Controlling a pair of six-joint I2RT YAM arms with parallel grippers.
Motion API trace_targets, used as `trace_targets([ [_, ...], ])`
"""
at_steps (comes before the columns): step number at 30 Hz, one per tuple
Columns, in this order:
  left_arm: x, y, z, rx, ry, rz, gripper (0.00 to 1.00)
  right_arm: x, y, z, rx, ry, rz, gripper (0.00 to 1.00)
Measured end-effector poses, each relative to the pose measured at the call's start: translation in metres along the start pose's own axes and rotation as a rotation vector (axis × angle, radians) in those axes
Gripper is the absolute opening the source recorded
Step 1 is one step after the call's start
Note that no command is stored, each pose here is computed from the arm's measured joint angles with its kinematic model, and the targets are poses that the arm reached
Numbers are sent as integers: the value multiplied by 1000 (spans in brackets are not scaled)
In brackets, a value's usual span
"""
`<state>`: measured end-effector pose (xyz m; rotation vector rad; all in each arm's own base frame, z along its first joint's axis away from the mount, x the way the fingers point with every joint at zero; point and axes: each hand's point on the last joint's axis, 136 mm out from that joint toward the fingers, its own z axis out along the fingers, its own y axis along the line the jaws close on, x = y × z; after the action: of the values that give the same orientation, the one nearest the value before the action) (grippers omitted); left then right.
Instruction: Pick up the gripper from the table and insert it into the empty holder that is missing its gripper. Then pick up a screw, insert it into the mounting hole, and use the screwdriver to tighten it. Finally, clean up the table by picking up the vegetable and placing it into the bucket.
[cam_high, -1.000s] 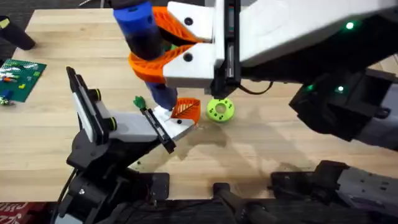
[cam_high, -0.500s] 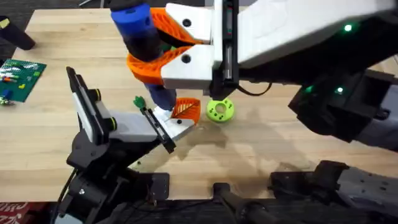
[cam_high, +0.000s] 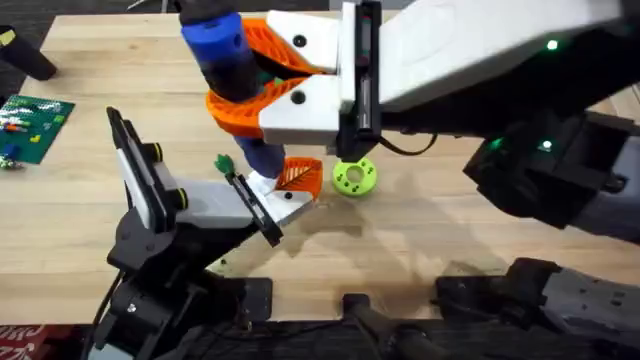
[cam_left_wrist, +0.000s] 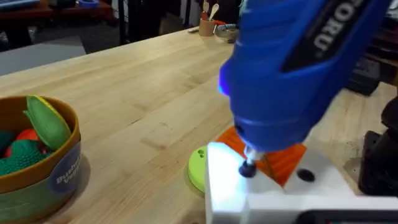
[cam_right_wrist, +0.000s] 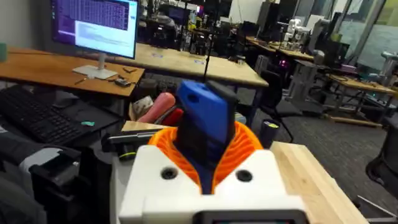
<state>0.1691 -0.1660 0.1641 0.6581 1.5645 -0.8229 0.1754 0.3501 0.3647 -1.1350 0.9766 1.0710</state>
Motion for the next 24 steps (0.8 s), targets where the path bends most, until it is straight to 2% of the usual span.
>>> trace_targets([
  [24, 0, 0, 0, 0, 1, -1, 9, 3, -1, 0, 6, 12, 9, 70],
])
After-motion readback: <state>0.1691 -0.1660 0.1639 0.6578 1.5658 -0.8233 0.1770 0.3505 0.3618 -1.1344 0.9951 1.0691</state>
